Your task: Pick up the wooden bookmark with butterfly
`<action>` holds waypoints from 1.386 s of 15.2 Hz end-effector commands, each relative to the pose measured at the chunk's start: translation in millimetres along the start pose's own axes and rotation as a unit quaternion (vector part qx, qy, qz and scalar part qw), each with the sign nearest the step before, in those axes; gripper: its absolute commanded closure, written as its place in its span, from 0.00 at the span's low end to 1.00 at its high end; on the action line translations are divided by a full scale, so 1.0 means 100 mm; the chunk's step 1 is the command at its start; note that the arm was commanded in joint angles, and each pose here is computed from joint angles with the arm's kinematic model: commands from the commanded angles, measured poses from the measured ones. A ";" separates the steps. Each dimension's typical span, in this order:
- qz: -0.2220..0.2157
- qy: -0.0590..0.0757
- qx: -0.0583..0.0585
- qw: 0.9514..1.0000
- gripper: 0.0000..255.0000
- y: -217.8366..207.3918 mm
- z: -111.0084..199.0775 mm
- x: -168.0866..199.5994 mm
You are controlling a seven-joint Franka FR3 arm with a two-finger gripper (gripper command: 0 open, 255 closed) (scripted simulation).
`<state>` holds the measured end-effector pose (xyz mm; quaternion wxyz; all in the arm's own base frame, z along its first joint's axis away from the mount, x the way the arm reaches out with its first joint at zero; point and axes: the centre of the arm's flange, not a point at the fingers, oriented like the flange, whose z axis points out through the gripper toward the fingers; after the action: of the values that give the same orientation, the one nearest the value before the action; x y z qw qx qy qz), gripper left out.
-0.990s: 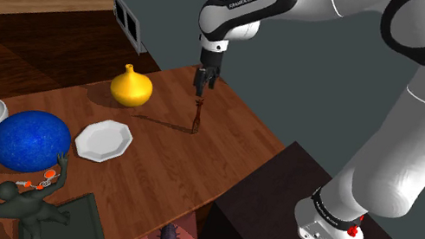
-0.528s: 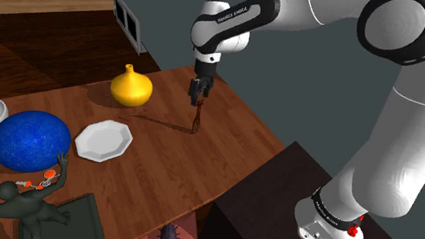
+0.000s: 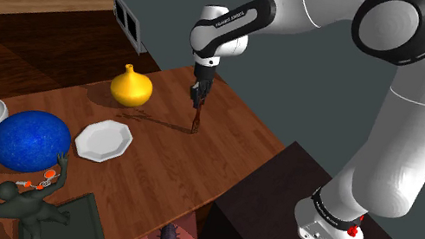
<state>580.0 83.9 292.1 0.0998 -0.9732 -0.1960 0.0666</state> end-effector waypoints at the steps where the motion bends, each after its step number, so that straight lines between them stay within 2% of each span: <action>1: 0.000 -0.001 0.001 1.000 1.00 0.00 0.02 0.00; 5: 0.000 -0.001 0.001 1.000 1.00 -0.01 0.00 0.00; 21: 0.000 -0.001 0.001 1.000 1.00 -0.19 -0.77 -0.07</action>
<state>579.2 84.6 367.9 0.1001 -0.9731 -0.1962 0.0677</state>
